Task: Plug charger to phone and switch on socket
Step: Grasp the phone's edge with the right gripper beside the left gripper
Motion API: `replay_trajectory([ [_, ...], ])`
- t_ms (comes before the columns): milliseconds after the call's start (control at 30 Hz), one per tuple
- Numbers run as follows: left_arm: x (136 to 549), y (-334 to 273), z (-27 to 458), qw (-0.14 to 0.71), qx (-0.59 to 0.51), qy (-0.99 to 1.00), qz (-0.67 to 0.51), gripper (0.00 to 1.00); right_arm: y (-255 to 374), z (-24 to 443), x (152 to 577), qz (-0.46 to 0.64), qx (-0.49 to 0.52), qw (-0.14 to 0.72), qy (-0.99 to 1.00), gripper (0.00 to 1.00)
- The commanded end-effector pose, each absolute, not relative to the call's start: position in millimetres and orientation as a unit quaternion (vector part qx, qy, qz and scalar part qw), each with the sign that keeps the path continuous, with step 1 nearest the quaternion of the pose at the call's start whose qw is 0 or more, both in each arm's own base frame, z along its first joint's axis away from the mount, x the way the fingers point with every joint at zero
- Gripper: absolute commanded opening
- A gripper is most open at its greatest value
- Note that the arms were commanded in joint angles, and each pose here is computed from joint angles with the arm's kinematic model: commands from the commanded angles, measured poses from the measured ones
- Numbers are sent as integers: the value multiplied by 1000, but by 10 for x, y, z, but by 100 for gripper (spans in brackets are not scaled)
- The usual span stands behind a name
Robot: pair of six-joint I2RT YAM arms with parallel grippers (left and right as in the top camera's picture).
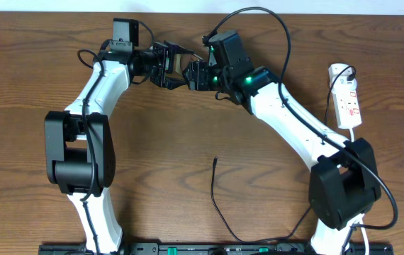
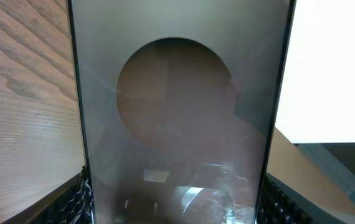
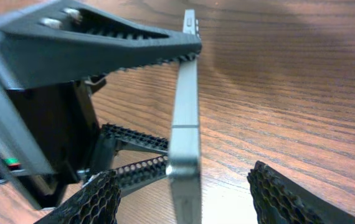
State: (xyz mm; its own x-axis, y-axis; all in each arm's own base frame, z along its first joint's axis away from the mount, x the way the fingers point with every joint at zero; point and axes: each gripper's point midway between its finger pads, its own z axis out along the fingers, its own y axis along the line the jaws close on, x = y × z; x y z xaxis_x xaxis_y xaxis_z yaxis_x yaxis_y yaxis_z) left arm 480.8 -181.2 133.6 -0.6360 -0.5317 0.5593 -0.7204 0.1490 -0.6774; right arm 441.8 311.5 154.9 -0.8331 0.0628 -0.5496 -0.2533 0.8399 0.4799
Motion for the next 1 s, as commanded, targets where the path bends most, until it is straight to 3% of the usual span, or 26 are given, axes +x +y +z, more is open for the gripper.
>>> replay_trajectory([
  [0, 4764, -1842, 1608, 91, 393, -749, 526, 7, 3190, 1472, 4460, 275, -56, 284, 917, 65],
  [533, 4725, -1952, 1609, 96, 383, -753, 526, 7, 3331, 1583, 4517, 291, -66, 312, 902, 56],
  [967, 4754, -1956, 1636, 88, 378, -753, 531, 7, 3330, 1581, 4516, 291, -66, 311, 902, 36],
])
